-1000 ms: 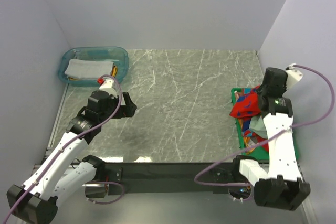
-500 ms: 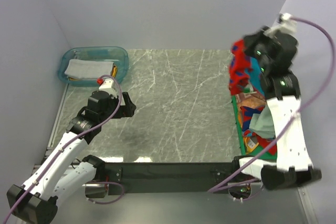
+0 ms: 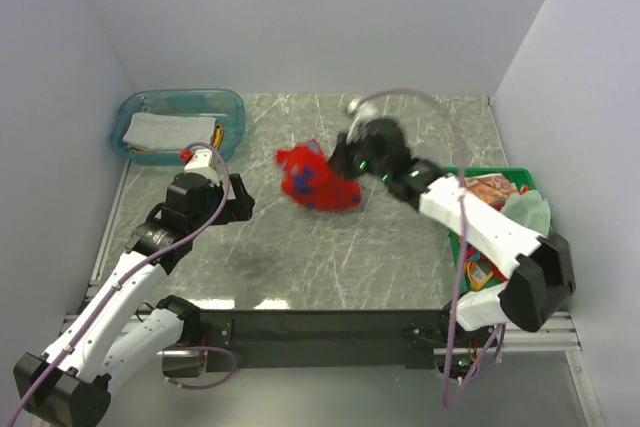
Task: Fold and stack the towels
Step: Move the towel to the center of the board, then flatten out the crumpled towel
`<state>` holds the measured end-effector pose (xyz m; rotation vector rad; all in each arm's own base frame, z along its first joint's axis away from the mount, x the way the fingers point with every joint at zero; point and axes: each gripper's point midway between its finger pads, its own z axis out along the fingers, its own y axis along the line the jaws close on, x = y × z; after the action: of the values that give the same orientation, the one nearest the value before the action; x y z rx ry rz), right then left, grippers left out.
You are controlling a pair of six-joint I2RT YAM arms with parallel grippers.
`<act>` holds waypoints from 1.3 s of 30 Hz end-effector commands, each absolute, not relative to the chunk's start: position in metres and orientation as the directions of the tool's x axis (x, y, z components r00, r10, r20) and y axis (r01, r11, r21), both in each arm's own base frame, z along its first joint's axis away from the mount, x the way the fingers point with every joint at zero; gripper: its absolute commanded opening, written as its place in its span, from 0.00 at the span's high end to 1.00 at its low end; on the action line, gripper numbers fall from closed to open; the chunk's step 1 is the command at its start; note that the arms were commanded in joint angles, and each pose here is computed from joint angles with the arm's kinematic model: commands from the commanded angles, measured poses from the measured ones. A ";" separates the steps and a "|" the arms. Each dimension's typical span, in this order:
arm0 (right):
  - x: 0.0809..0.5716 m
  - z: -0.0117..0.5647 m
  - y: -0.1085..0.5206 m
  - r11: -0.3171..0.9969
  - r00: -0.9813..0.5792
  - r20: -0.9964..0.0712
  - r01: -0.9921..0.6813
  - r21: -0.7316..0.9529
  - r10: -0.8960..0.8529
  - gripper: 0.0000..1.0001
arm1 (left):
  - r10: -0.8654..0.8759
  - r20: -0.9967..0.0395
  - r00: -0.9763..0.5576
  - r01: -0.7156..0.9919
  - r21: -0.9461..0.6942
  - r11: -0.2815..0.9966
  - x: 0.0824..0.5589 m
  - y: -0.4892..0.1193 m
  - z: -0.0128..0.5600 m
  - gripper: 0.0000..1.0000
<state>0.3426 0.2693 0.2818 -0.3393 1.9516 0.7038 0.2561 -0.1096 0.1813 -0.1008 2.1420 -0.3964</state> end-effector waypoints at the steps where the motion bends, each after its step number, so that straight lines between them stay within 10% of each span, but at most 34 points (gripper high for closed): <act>1: 0.289 0.193 0.303 0.724 -0.583 -0.801 -0.609 0.322 -0.134 0.80 | -0.251 -0.813 -0.526 0.067 -0.334 0.940 0.263 -0.108 0.197 0.01; 4: 0.238 0.149 0.321 0.654 -0.636 -0.730 -0.667 0.356 -0.251 0.39 | -0.259 -0.808 -0.529 0.050 -0.333 0.941 0.264 -0.106 0.195 0.01; 8: 0.212 0.140 0.320 0.612 -0.637 -0.694 -0.708 0.353 -0.336 0.23 | -0.279 -0.783 -0.556 0.016 -0.346 0.938 0.267 -0.107 0.188 0.01; 23: 0.352 0.093 0.282 0.899 -0.697 -0.665 -0.430 0.088 -0.268 0.46 | -0.466 -0.572 -0.675 -0.251 -0.416 0.874 0.346 -0.147 0.131 0.15; 39: 0.218 0.002 0.215 0.947 -0.889 -0.362 -0.317 0.047 -0.280 0.56 | -0.476 -0.543 -0.692 -0.349 -0.326 0.879 0.392 -0.163 0.090 0.26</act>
<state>0.2551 0.2419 0.0154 -0.4770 2.6399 0.2385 0.3773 -0.1577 0.0784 -0.5706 2.4580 -0.2585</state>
